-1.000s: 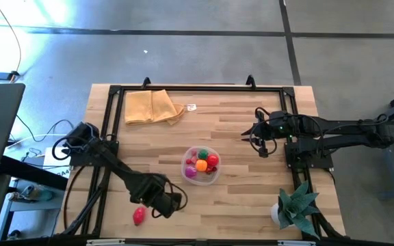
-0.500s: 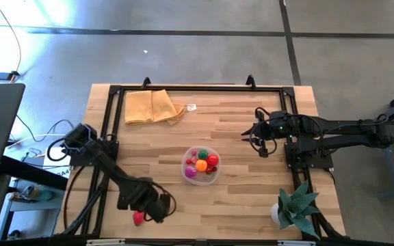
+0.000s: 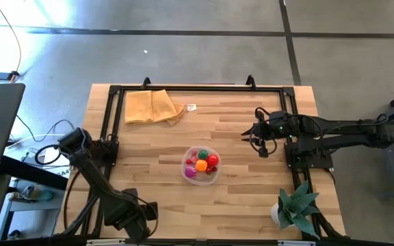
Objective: Pick and placing Produce into tupperware
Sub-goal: Put the pink dragon fruit into the transparent bin
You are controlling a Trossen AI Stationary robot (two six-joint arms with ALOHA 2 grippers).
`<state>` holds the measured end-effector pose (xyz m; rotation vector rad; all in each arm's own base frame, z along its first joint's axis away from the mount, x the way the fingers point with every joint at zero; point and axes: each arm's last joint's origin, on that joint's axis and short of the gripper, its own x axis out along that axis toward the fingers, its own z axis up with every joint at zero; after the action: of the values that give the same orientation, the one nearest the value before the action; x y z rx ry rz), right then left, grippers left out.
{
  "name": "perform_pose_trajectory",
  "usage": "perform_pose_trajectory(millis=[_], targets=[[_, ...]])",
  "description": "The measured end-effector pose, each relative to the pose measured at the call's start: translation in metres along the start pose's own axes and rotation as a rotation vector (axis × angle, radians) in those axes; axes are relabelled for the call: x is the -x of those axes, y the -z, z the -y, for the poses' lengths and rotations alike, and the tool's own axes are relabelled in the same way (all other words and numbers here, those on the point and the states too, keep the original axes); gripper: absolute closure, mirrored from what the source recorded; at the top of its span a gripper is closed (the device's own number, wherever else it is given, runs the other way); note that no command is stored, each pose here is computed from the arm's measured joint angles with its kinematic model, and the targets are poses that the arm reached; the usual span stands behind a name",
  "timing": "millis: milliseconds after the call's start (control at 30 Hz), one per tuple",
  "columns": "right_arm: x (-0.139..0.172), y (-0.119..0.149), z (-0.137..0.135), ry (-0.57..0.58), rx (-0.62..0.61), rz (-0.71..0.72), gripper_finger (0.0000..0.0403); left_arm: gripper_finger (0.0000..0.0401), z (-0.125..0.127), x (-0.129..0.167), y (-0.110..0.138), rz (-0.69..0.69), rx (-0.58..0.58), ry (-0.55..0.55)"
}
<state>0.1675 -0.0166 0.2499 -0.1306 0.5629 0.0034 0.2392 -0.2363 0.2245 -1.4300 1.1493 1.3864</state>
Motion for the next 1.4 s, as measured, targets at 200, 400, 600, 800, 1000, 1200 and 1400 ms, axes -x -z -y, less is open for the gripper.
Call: perform_pose_trajectory(millis=[200, 400, 600, 800, 1000, 1200, 1400], targets=[[0.000, 0.000, 0.000, 0.001, 0.000, 0.001, 0.0320, 0.0255, 0.000, -0.012, -0.002, -0.006, 0.001, -0.009], [0.000, 0.000, 0.000, 0.000, 0.000, 0.000, 0.0320, 0.0191, -0.001, -0.015, -0.002, -0.007, -0.003, -0.008], [0.000, 0.000, 0.000, 0.000, 0.000, 0.000, 0.0320, 0.0117, -0.001, -0.015, -0.002, -0.011, -0.030, -0.011], [0.000, 0.000, 0.000, 0.001, 0.000, 0.001, 0.0320, 0.0066, -0.002, -0.026, -0.005, -0.015, -0.027, -0.016], [0.000, 0.000, 0.000, 0.000, 0.000, 0.000, 0.0320, 0.0068, -0.002, -0.039, -0.007, -0.039, -0.036, -0.007], [0.000, 0.000, 0.000, 0.001, 0.000, 0.001, 0.0320, 0.0093, -0.003, -0.052, -0.009, -0.077, -0.042, -0.009], [0.000, 0.000, 0.000, 0.000, 0.000, 0.001, 0.0320, 0.0115, -0.004, -0.064, -0.011, -0.116, -0.047, 0.001]])
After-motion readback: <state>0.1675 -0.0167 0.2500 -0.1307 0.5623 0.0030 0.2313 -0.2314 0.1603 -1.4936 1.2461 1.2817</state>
